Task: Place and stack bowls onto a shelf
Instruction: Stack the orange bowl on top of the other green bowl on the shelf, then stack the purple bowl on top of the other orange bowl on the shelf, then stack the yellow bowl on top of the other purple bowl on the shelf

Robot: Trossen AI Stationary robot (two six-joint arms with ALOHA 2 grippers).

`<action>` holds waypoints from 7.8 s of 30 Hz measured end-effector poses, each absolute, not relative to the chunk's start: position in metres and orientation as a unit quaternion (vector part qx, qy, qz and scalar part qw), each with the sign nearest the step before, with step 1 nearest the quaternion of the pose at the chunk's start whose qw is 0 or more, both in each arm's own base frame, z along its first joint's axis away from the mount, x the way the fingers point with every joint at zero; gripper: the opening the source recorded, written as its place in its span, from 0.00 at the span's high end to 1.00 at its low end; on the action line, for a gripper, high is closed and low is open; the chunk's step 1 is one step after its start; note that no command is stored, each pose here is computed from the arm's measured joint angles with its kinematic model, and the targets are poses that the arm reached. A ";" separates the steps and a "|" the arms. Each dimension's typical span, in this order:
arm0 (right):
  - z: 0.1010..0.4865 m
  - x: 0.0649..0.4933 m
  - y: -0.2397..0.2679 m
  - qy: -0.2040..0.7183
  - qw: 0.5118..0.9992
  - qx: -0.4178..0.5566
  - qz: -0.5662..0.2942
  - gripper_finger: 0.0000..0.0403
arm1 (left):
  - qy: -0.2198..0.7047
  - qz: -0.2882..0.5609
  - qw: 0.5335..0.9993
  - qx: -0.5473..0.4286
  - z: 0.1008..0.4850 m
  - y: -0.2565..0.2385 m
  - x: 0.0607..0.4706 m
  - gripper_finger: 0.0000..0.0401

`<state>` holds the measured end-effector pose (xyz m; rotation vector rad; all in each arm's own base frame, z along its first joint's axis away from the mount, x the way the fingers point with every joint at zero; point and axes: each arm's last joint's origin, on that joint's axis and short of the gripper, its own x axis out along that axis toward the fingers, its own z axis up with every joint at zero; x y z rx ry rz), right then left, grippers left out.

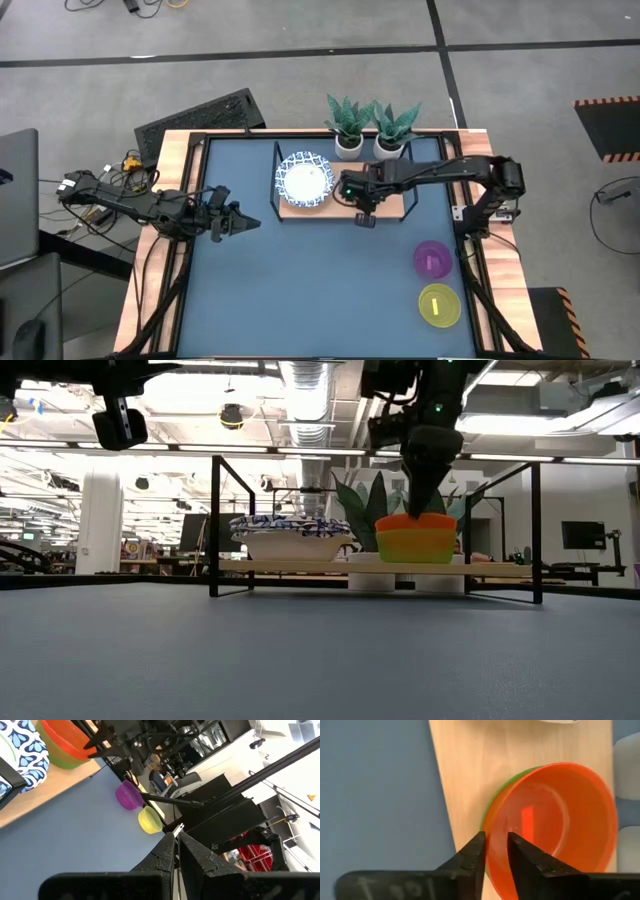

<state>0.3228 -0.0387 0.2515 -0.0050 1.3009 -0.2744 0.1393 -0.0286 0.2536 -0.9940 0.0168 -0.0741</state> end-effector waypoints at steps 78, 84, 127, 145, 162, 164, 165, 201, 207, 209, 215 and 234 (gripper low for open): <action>0.308 0.293 0.129 0.388 0.895 0.221 0.000 0.94 | 0.055 0.100 0.870 -0.480 0.232 -0.023 0.137 0.98; 0.339 0.305 0.070 0.380 0.914 0.117 -0.083 0.94 | 0.055 0.100 0.870 -0.480 0.232 -0.023 0.137 0.98; 0.256 0.329 -0.043 0.633 0.766 0.017 -0.110 0.83 | 0.089 0.123 0.865 -0.478 0.224 -0.022 0.135 0.98; 0.332 0.328 -0.009 0.567 0.789 0.163 -0.172 0.45 | 0.088 0.125 0.868 -0.473 0.224 -0.022 0.135 0.98; 0.271 0.235 0.221 0.582 0.614 0.380 -0.374 0.45 | 0.116 0.151 0.862 -0.470 0.217 -0.021 0.133 0.98; 0.261 0.223 0.230 0.585 0.597 0.386 -0.390 0.45 | 0.115 0.150 0.862 -0.470 0.217 -0.021 0.133 0.98; 0.257 0.219 0.235 0.585 0.592 0.391 -0.391 0.45 | 0.115 0.151 0.862 -0.470 0.217 -0.021 0.133 0.98; 0.206 0.258 0.198 0.605 0.633 0.384 -0.292 0.94 | 0.129 0.162 0.858 -0.469 0.214 -0.021 0.131 0.91; 0.267 0.319 0.149 0.552 0.752 0.315 -0.177 0.94 | 0.130 0.160 0.858 -0.470 0.214 -0.021 0.131 0.91; 0.290 0.333 0.126 0.532 0.785 0.277 -0.156 0.94 | 0.130 0.160 0.858 -0.470 0.214 -0.021 0.131 0.91; 0.340 0.346 0.054 0.524 0.829 0.145 -0.133 0.94 | 0.131 0.160 0.860 -0.467 0.214 -0.021 0.131 0.91; 0.297 0.335 -0.046 0.621 0.763 0.073 -0.165 0.94 | 0.138 0.180 0.861 -0.456 0.210 -0.020 0.130 0.91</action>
